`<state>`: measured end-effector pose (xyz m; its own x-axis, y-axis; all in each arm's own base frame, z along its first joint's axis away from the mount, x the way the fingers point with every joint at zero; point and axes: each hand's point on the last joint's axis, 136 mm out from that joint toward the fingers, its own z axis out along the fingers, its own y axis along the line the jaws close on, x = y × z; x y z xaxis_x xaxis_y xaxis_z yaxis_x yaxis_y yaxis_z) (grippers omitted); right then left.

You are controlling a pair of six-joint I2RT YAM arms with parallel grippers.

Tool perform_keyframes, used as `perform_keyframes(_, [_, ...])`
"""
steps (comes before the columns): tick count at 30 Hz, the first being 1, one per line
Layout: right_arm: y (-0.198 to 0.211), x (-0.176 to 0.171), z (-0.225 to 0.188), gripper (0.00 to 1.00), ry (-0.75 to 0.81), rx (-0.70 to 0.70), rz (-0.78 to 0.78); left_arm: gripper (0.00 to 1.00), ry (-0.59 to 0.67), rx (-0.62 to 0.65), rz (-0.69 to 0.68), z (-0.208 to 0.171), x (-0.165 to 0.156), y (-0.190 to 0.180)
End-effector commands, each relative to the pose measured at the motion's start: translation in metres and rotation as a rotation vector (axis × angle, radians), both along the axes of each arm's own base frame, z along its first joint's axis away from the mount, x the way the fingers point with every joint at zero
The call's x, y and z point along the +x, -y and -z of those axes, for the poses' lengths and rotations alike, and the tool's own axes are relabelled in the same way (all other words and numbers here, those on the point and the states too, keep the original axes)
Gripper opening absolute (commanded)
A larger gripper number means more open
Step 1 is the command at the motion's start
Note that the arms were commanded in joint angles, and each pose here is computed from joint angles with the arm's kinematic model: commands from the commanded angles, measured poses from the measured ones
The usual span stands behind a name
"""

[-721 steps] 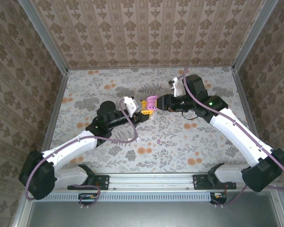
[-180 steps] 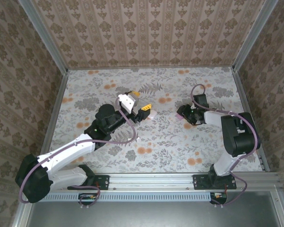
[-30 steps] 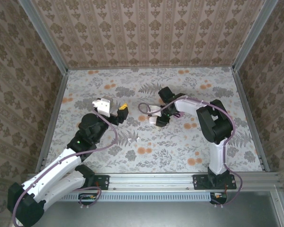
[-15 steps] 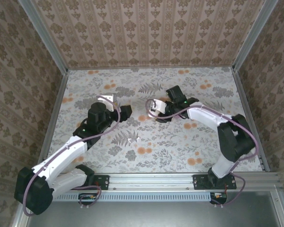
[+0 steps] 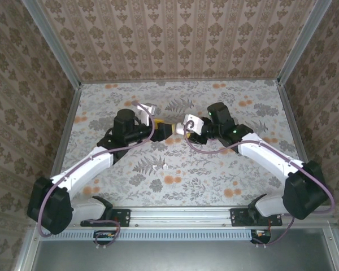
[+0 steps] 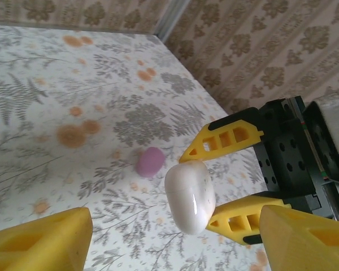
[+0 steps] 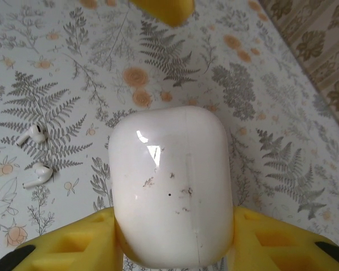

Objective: Insert wireless bluetooth earbuds into charging case

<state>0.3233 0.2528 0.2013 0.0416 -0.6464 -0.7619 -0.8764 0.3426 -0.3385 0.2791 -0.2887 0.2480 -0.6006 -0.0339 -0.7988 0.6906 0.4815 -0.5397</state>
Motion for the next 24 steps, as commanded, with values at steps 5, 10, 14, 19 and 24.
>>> perform_keyframes(5, [-0.002, -0.007, -0.025, 0.45, 0.058, 0.063, 0.005, 0.72, -0.006, -0.063, 0.172, -0.019, -0.015, 0.029])
perform_keyframes(10, [-0.002, -0.008, -0.03, 0.45, 0.069, 0.081, 0.011, 0.65, 0.001, -0.059, 0.213, -0.021, -0.018, 0.04])
perform_keyframes(14, [-0.003, -0.009, -0.035, 0.45, 0.081, 0.092, 0.009, 0.59, -0.013, -0.051, 0.22, -0.018, -0.017, 0.044])
perform_keyframes(19, [-0.002, -0.008, -0.038, 0.45, 0.097, 0.094, 0.016, 0.55, -0.027, -0.049, 0.233, -0.017, -0.016, 0.049])
perform_keyframes(24, [-0.002, -0.008, -0.043, 0.45, 0.11, 0.104, 0.022, 0.5, -0.044, -0.045, 0.251, -0.014, -0.018, 0.052])
